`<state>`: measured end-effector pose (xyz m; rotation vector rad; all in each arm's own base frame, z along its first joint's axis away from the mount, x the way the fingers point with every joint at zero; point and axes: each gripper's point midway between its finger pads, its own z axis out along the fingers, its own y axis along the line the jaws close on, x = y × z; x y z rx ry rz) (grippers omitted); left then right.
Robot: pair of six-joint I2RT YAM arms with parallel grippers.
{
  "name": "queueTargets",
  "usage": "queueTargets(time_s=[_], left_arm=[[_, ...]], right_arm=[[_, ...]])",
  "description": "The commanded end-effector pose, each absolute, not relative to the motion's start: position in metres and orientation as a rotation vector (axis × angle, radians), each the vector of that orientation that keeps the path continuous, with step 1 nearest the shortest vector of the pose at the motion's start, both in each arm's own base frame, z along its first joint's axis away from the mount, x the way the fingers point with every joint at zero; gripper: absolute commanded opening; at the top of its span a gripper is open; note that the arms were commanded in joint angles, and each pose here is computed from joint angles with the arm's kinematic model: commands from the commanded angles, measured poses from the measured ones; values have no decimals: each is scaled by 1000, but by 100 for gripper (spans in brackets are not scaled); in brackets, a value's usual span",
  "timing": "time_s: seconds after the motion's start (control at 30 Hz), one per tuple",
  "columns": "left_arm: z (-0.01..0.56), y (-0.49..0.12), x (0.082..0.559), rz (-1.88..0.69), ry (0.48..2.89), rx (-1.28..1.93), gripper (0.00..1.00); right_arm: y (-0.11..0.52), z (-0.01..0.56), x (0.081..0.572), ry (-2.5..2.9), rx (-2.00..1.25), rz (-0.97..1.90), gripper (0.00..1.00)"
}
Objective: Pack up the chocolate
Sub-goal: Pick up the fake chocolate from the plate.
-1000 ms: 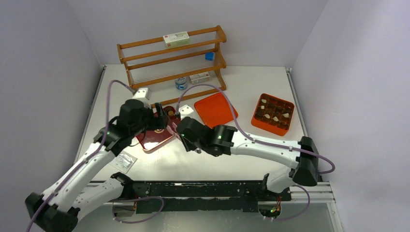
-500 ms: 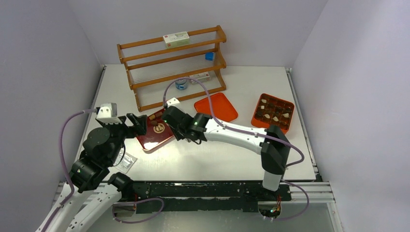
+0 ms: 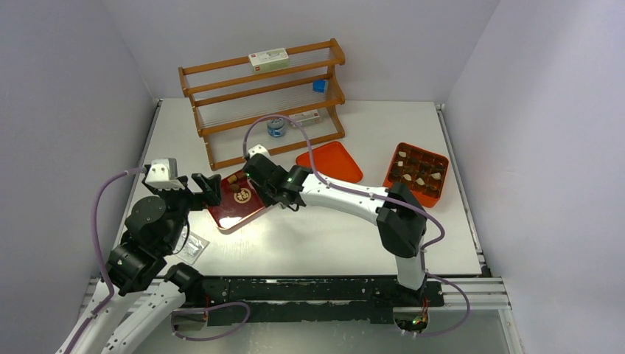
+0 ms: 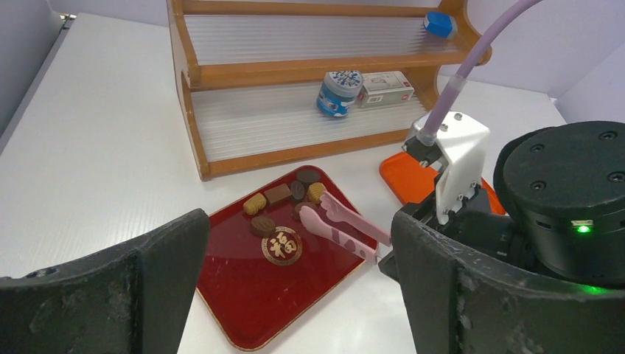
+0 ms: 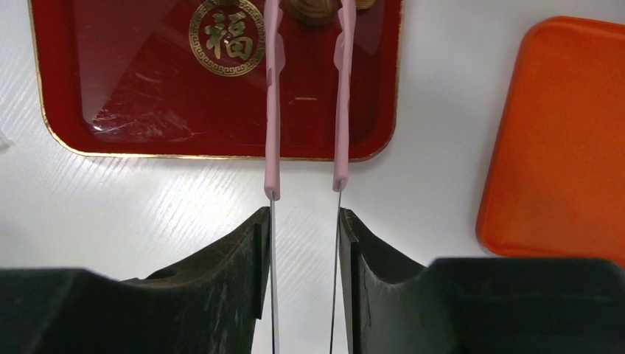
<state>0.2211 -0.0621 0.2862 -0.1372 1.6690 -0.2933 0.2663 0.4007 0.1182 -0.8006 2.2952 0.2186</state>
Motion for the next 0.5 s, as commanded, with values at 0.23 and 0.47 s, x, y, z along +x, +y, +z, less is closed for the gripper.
queueTargets(time_s=[0.23,0.47], left_arm=[[300,-56,222,-274,1615,-151,98],[300,-57,223,-277,1615,-145,98]], right_arm=[[423,116,281,2243,-848,233,41],[425,110,285,2251,-859,204,41]])
